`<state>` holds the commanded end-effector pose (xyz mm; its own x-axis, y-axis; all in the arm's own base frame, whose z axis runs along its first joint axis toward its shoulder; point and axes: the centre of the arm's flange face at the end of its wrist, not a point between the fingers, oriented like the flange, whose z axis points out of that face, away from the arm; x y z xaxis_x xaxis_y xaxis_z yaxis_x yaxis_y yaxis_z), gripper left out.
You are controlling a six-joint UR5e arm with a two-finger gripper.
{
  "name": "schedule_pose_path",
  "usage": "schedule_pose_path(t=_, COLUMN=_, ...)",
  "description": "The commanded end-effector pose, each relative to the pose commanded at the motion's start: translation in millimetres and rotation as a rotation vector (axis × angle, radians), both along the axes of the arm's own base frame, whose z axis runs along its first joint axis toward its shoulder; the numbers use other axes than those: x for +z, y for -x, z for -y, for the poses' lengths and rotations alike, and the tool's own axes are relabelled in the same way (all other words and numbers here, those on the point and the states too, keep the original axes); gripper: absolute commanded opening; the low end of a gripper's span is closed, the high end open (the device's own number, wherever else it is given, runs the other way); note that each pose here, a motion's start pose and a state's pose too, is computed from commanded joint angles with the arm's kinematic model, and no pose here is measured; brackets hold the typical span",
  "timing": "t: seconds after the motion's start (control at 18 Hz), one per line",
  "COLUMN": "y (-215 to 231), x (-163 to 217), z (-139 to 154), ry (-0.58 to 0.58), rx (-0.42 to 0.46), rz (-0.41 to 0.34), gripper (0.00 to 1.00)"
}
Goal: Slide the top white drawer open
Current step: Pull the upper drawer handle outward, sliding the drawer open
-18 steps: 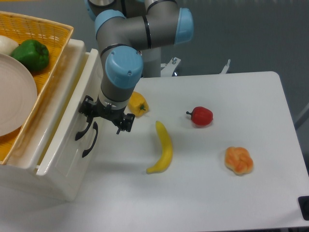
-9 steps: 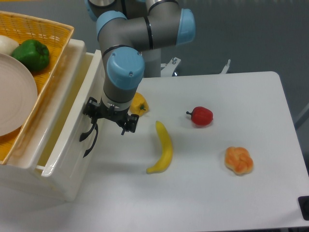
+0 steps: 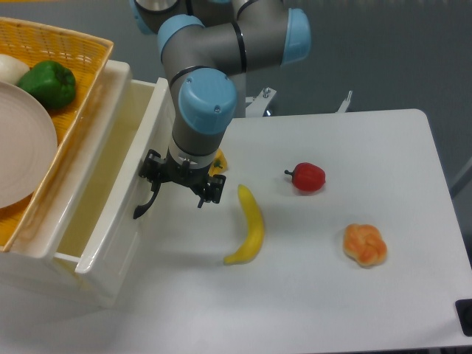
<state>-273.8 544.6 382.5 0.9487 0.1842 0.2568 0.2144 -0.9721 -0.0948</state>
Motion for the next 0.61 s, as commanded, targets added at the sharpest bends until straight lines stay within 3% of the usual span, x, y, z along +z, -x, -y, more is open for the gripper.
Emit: schedule_pose_path(t=0.61, y=23.2, x=0.0, z=8.3, ry=-0.008, rx=0.015, rz=-0.006, gripper=1.00)
